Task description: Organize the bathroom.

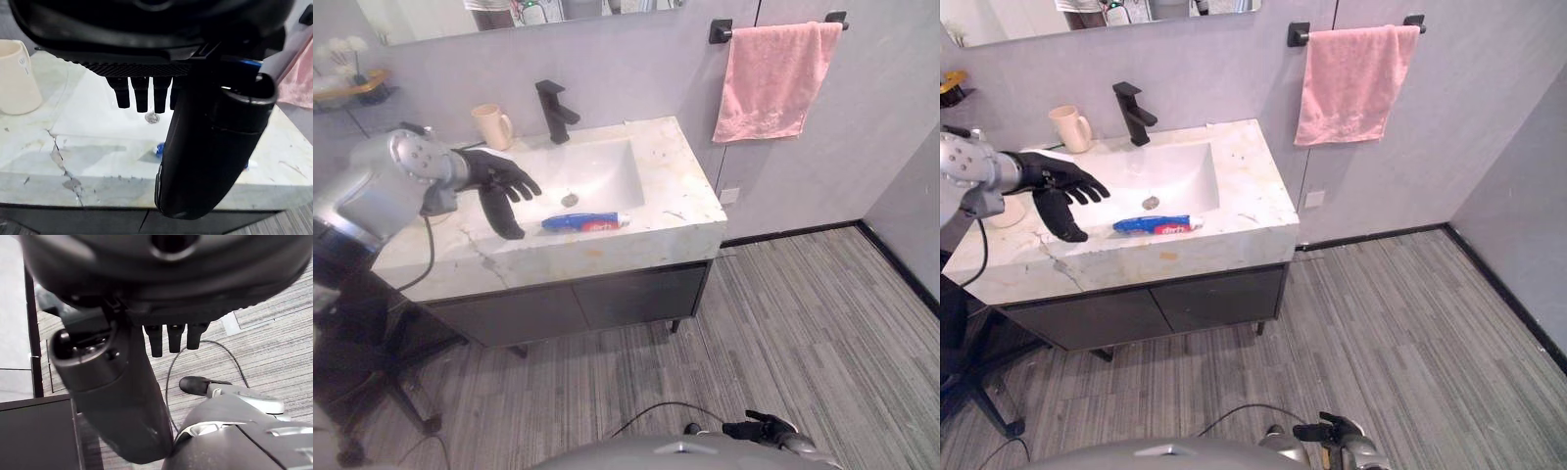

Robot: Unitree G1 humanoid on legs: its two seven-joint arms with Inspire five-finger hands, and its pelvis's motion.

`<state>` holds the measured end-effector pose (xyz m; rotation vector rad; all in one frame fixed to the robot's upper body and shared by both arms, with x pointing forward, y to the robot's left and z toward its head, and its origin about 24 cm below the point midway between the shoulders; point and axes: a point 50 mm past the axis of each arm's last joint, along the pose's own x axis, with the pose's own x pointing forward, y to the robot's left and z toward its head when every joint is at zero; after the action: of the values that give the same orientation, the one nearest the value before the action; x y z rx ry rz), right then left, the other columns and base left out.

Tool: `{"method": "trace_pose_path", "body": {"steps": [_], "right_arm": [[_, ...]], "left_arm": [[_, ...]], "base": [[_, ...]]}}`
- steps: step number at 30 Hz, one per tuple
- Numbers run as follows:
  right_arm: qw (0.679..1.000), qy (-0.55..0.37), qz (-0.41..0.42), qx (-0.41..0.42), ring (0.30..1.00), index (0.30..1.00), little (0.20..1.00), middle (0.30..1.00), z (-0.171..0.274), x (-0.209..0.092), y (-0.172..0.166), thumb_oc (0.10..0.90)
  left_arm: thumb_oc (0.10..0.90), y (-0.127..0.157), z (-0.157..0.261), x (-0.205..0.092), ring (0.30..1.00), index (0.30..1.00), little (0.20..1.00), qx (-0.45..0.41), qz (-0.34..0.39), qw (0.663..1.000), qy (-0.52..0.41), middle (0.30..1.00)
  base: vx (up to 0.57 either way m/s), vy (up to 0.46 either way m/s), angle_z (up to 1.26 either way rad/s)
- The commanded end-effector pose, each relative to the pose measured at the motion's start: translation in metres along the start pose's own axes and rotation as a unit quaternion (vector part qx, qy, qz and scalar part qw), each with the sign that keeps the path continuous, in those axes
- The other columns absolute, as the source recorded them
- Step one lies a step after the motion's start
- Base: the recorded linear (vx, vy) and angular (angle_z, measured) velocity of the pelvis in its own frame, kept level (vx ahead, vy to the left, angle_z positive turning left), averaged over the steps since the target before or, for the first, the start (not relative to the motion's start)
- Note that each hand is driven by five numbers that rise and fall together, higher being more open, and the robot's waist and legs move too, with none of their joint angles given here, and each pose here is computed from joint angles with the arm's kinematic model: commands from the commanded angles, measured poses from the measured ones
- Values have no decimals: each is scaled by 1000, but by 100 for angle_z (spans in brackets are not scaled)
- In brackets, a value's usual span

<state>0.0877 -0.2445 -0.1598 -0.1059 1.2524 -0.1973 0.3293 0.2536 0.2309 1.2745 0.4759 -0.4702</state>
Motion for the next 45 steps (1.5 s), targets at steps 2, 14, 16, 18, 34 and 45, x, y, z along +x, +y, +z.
{"method": "trace_pose_path", "body": {"steps": [2, 14, 16, 18, 34, 45], "right_arm": [[1000, -5, -17, -9, 900, 900, 900, 900, 0, -1, -15, 800], [1000, -4, -5, -20, 900, 900, 900, 900, -3, -1, -6, 800], [1000, -4, -3, -21, 900, 900, 900, 900, -3, -1, -5, 800], [1000, -4, -2, -22, 900, 900, 900, 900, -3, -1, -3, 800], [1000, -11, 0, -22, 900, 900, 900, 900, -3, -1, 0, 800], [1000, -8, 0, -28, 900, 900, 900, 900, -8, -2, -3, 800]], "left_arm": [[800, 75, -18, -64, 900, 900, 900, -22, 225, 974, 7, 900], [800, 73, -16, -48, 900, 900, 900, -47, 248, 968, -11, 900], [800, 66, -16, -40, 900, 900, 900, -61, 244, 968, -17, 900], [800, 61, -15, -34, 900, 900, 900, -60, 253, 965, -23, 900], [800, -20, -22, 28, 900, 900, 900, -62, 246, 967, -14, 900], [800, -23, -28, 30, 900, 900, 900, -62, 261, 963, -5, 900]], "base": [[0, 0, 0], [0, 0, 0], [0, 0, 0], [-2, 2, -4], [-2, 2, -1], [0, 0, 0]]}}
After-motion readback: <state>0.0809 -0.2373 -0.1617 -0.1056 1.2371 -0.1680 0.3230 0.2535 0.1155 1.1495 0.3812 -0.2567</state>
